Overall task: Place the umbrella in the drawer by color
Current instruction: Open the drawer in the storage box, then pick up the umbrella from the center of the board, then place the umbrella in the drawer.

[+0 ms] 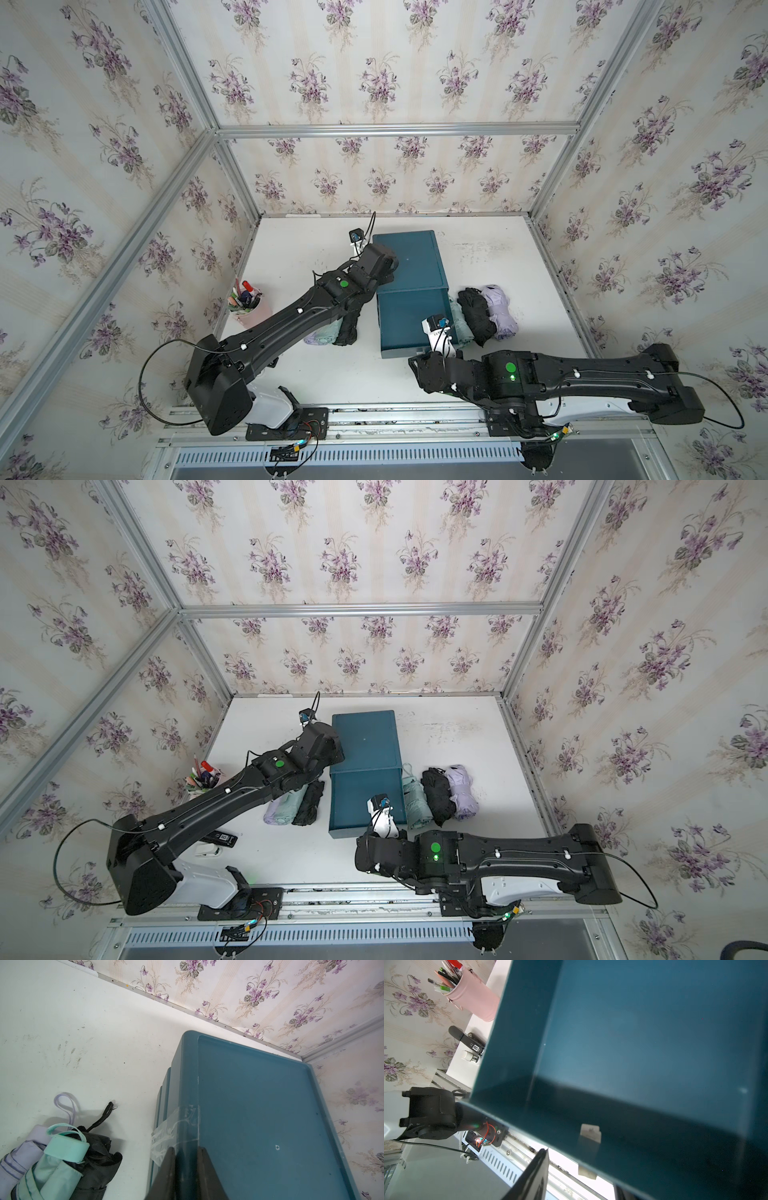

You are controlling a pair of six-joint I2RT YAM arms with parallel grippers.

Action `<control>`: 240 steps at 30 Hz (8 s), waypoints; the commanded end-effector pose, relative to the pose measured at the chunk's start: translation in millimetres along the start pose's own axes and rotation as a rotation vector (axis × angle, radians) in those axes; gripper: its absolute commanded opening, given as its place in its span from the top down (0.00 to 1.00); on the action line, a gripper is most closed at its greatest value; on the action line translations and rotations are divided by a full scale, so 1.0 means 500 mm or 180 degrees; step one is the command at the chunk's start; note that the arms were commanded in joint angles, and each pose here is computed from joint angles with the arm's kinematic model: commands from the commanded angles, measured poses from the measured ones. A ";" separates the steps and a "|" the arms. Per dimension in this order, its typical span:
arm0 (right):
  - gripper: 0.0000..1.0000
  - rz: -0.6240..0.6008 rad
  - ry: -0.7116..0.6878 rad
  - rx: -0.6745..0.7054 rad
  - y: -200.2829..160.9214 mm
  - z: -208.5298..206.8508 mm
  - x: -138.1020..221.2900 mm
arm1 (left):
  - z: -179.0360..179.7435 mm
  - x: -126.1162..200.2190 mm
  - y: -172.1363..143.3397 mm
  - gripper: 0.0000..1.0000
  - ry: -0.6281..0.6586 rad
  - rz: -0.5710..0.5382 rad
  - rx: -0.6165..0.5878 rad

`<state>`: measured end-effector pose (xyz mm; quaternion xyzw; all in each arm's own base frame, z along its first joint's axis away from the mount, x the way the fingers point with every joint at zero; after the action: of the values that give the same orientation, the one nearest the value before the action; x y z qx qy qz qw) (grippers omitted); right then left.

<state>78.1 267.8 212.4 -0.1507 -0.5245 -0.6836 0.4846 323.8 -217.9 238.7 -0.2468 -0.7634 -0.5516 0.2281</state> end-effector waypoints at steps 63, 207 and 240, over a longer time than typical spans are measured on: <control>0.38 0.0007 -0.1415 -0.1265 0.125 -0.422 -0.056 | 0.145 0.279 -0.084 0.17 -0.1050 0.0204 -0.0583; 1.00 0.0910 0.1157 -0.1149 0.131 0.022 0.150 | 0.035 0.160 0.023 0.00 -0.1310 0.0561 -0.0703; 1.00 0.1150 0.0993 -0.1832 0.174 0.030 0.017 | 0.010 0.069 -0.047 0.24 -0.1364 0.1052 -0.0982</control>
<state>129.2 268.4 269.7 -0.2928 -0.2001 -0.7074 0.6113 281.3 -210.1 236.4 -0.5062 -0.6442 -0.5598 0.1240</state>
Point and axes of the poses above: each gripper's point midway between its finger pads, its own x axis back along the fingers, its own z axis along the line the jaws close on, y = z × x, the point moved 3 cm from there along x, back along the fingers, and after that the axes turned 5 degrees about -x, right-handed, at the moved point
